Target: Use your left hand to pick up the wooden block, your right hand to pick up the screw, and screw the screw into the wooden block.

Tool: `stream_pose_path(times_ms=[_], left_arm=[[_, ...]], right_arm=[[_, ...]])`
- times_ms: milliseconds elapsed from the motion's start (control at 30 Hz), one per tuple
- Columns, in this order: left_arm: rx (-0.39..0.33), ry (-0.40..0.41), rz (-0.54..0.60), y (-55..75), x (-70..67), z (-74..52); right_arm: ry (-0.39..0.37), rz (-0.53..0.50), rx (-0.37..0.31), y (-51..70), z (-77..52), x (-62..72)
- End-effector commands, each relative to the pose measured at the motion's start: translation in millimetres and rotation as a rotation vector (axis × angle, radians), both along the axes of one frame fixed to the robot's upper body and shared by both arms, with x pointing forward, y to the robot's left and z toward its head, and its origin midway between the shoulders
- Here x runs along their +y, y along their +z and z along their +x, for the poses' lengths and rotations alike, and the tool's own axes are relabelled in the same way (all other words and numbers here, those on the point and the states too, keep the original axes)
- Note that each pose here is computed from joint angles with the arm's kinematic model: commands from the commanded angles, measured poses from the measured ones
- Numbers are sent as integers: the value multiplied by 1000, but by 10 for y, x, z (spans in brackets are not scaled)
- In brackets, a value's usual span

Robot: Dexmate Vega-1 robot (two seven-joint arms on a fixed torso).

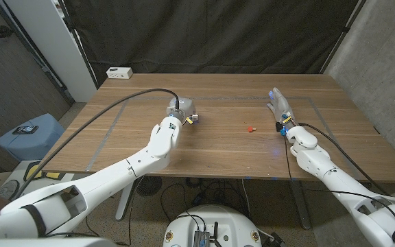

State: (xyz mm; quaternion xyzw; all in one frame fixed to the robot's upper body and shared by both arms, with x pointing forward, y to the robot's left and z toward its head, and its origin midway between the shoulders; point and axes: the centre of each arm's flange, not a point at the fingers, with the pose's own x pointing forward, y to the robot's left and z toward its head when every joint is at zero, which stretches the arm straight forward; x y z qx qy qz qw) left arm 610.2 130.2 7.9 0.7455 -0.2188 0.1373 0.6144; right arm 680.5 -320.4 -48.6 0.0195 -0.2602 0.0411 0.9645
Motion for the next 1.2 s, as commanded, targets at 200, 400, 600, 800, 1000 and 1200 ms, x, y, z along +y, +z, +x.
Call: stream_pose_path(times_ms=[200, 400, 600, 800, 1000, 1200], left_arm=[[-27, -78, -137, 138, -54, -47], [-48, -130, -186, 161, -59, -36], [-58, -198, -249, 167, -82, -18], [-50, -263, -311, 181, -101, 4], [-28, -302, -376, 201, -95, 51], [-24, -331, -441, 217, -84, 88]], right_arm=[[-20, -75, -22, 132, -91, 32], [-41, -115, -29, 165, -165, 28], [-69, -154, -32, 185, -263, 7], [-95, -208, -26, 228, -353, -30], [-122, -281, -23, 277, -431, -46], [-150, -343, -26, 302, -490, -54]])
